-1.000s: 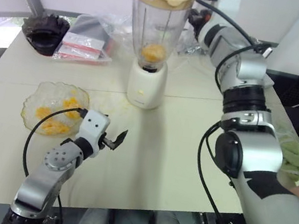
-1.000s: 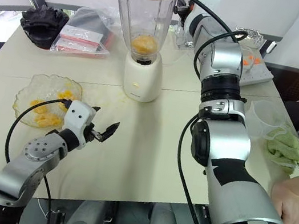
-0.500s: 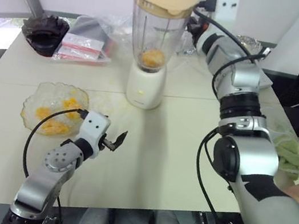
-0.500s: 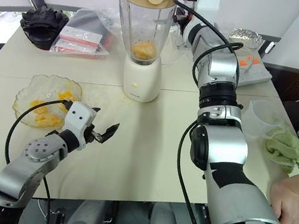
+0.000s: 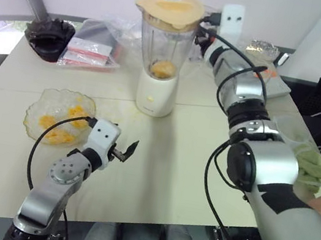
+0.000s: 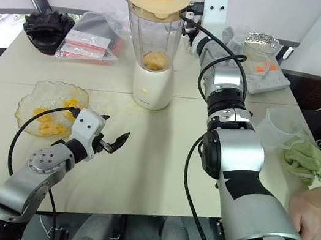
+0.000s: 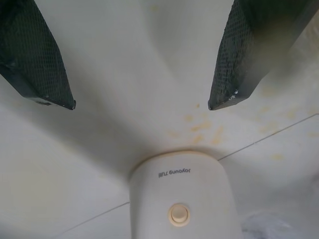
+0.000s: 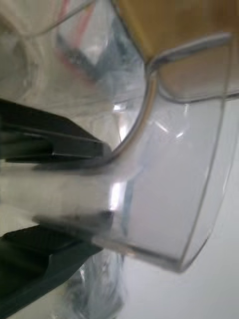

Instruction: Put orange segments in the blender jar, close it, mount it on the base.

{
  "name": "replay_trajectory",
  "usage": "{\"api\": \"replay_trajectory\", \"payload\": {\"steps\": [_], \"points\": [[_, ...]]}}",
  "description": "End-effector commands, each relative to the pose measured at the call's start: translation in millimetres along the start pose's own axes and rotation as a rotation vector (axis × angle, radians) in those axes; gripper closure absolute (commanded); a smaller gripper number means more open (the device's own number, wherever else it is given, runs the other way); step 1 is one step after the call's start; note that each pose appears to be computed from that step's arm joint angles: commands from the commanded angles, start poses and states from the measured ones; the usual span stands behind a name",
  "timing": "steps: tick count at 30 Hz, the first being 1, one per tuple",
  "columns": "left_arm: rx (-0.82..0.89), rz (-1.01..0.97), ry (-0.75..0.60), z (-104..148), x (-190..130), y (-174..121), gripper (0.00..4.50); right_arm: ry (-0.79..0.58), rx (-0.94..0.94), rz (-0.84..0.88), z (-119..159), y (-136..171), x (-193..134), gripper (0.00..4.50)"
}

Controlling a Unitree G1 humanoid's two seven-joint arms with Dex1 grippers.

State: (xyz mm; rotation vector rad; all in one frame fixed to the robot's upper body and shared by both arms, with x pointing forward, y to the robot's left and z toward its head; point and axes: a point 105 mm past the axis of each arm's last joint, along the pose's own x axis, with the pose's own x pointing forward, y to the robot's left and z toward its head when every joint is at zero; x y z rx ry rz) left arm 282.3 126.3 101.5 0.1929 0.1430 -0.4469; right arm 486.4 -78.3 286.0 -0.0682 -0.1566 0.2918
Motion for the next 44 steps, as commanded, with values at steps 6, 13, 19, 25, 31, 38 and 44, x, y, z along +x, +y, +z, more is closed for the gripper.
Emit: {"api": "replay_trajectory", "payload": {"steps": [6,13,19,25,31,38,44], "points": [[0.021,0.010,-0.043,11.8,-2.1,0.0,0.04,0.027,-0.089,0.006,-6.1,6.3,2.1,3.54],[0.016,0.004,-0.045,12.9,-1.7,0.0,0.00,0.061,-0.063,0.043,-14.3,5.7,0.4,2.10],[0.002,-0.009,-0.044,13.9,0.7,0.4,0.00,0.075,-0.086,0.041,-23.8,-0.9,-2.6,0.05],[-0.013,-0.002,-0.054,17.2,-0.1,2.8,0.00,0.163,-0.104,0.058,-70.0,-25.2,-21.9,0.05],[-0.024,0.011,-0.089,28.0,-8.7,9.4,0.00,0.178,-0.128,0.300,-91.4,-36.3,-74.0,0.05],[-0.007,0.056,-0.120,47.3,-29.5,36.9,0.00,0.197,-0.237,0.612,-49.7,-54.5,-165.8,0.05],[0.008,0.056,-0.126,56.1,-33.7,44.5,0.00,0.220,-0.208,0.727,-15.0,-53.0,-205.9,0.05]]}}
